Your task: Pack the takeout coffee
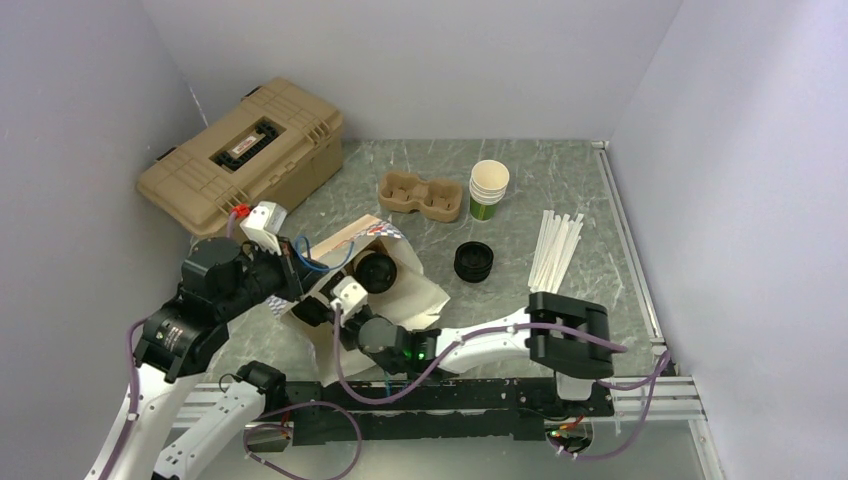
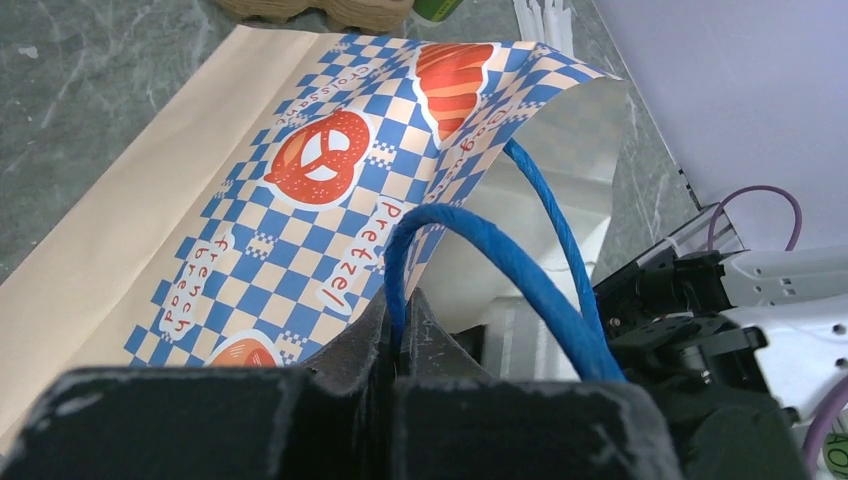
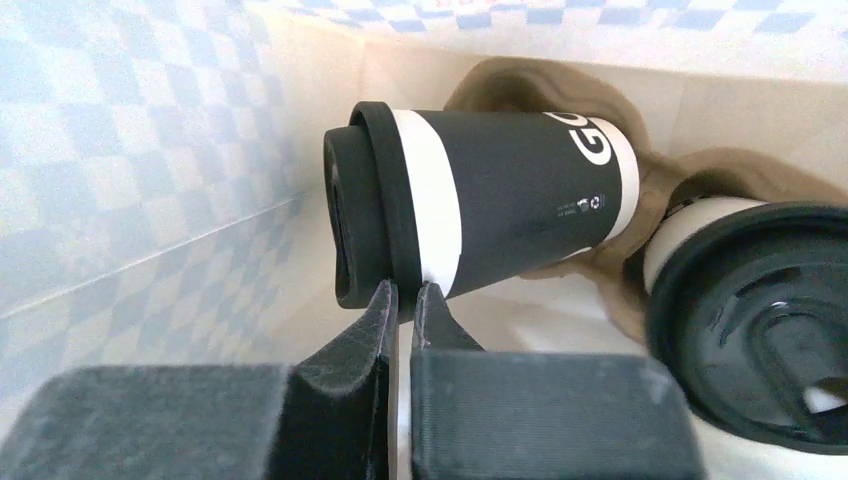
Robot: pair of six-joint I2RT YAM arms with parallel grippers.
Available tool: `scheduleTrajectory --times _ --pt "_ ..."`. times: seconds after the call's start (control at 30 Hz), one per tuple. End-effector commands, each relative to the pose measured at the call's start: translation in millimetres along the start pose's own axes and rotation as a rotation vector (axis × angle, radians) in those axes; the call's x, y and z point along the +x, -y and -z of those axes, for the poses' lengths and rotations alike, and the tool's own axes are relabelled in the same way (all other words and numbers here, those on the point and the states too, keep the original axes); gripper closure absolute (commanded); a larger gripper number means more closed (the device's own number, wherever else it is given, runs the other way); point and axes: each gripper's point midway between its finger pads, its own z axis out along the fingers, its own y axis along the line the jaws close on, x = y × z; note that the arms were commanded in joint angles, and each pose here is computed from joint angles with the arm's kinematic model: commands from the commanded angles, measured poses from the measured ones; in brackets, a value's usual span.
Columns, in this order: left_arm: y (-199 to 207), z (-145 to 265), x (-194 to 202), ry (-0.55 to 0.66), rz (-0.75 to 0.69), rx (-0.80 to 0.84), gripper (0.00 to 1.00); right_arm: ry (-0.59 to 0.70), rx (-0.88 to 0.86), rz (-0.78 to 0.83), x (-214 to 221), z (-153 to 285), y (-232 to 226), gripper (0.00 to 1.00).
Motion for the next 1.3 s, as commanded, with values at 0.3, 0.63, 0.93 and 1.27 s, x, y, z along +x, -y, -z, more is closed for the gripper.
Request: scheduleTrajectory --times 0.3,0.63,0.93,1.27 --pt "7 3 0 0.055 -0.089 0.075 1.0 0.269 -0.207 -0.262 -102 52 -4 1.0" --pt "18 12 -4 0.104 -0.145 0.134 1.0 0.277 -0.331 -0.505 -110 64 22 1.0" --pt "13 9 -5 0.106 -0.152 0.114 1.0 0.309 -0.557 -0.666 -125 87 24 1.0" --pt "19 10 -7 0.121 -0.17 0.145 1.0 0.182 -0.716 -0.731 -92 73 1 1.0"
